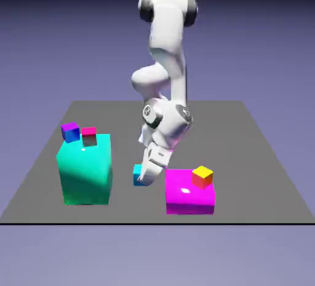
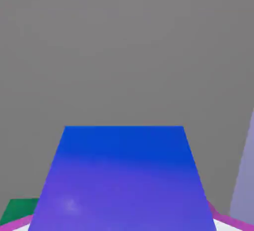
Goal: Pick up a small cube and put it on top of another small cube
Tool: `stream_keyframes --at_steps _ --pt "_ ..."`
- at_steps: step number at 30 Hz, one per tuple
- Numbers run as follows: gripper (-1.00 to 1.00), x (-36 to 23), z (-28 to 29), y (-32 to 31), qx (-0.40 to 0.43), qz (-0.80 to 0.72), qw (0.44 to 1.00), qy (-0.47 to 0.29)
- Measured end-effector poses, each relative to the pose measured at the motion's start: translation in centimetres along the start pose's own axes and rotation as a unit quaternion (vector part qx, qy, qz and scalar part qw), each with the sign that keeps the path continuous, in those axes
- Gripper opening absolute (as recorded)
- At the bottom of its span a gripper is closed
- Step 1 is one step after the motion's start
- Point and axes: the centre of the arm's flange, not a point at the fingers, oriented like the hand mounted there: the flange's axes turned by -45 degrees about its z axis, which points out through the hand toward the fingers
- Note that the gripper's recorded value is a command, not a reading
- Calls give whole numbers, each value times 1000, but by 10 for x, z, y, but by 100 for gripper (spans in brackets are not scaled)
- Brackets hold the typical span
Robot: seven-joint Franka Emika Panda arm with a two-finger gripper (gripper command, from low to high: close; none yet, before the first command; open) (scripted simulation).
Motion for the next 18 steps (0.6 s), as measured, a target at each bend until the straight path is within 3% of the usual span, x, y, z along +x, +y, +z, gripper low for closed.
stream_keyframes --at_steps 13,15,18 --pt "-100 -216 -98 -38 50 96 994 -2" --pt "-100 -221 -100 -40 51 98 994 -2" --pt "-100 -214 -53 -42 51 98 994 -3"
